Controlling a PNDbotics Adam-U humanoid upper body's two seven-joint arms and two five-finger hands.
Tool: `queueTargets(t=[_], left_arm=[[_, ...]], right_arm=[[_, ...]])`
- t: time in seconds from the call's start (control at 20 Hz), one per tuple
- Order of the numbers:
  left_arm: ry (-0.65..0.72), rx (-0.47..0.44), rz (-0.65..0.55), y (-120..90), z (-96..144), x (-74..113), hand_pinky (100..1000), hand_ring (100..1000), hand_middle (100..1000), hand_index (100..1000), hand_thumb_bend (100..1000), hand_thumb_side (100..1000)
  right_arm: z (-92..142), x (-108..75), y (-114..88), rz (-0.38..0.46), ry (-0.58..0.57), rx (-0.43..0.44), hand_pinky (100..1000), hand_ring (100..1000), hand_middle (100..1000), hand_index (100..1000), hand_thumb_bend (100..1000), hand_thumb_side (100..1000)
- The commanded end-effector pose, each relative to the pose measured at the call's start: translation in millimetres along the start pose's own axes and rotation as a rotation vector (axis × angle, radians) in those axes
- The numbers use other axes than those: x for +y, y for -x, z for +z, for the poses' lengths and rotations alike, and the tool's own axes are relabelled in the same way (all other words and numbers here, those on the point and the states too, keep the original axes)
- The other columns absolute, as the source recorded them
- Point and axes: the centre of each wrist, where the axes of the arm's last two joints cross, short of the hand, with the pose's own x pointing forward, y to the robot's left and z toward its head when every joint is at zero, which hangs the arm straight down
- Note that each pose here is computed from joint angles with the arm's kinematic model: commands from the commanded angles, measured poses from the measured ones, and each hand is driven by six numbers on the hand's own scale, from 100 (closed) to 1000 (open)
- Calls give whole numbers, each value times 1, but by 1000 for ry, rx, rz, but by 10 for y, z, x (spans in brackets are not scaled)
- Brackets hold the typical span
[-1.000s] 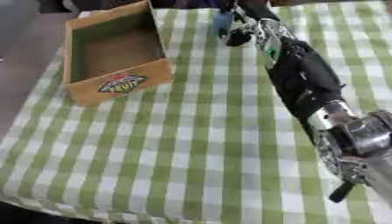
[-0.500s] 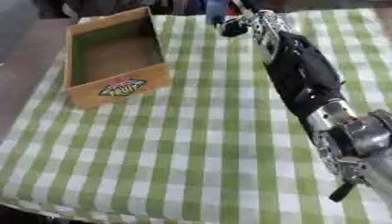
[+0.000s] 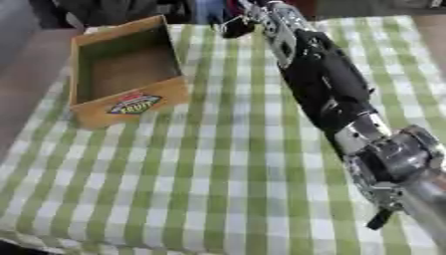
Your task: Pick up objects on the table and place them in the box.
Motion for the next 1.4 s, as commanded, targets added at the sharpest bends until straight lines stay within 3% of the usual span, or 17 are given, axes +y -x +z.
queueTargets(t=[0.05, 0.3, 0.5, 0.7, 0.95, 1.15, 1.3, 1.35, 1.4], left_arm=[[10, -29, -8, -71, -27, 6, 651, 591, 614, 820, 206, 645], [15, -30, -3, -71, -28, -6, 652, 592, 615, 820, 205, 647], [18, -31, 1, -72, -30, -15, 652, 593, 615, 820, 205, 646], [23, -36, 9, -76, -39, -33, 652, 593, 615, 820, 205, 646], [22, -38, 10, -79, -42, -33, 653, 594, 615, 820, 203, 647], [23, -39, 10, -79, -43, -35, 652, 595, 615, 821, 203, 646], [23, -40, 10, -79, -43, -35, 653, 595, 615, 821, 204, 646], [23, -39, 10, -79, -43, -35, 653, 595, 615, 821, 204, 646], [23, -39, 10, -79, -42, -35, 653, 595, 615, 821, 203, 647]], right_arm=[[-175, -140, -293, 11, 6, -143, 604, 646, 413, 486, 100, 100], [-329, -6, -698, 18, -74, -321, 620, 656, 426, 499, 100, 100], [-378, 181, -858, 30, -165, -381, 638, 674, 447, 521, 100, 100], [-379, 280, -831, 37, -239, -327, 628, 667, 441, 515, 100, 100], [-319, 187, -626, 49, -172, -176, 625, 665, 446, 520, 100, 100], [-332, 232, -670, 95, -137, -117, 640, 684, 516, 619, 100, 100], [-355, 314, -768, 139, -139, -131, 675, 736, 607, 718, 100, 111], [-359, 340, -788, 156, -156, -145, 688, 751, 633, 740, 100, 141], [-361, 358, -800, 172, -176, -157, 714, 779, 719, 799, 151, 223]])
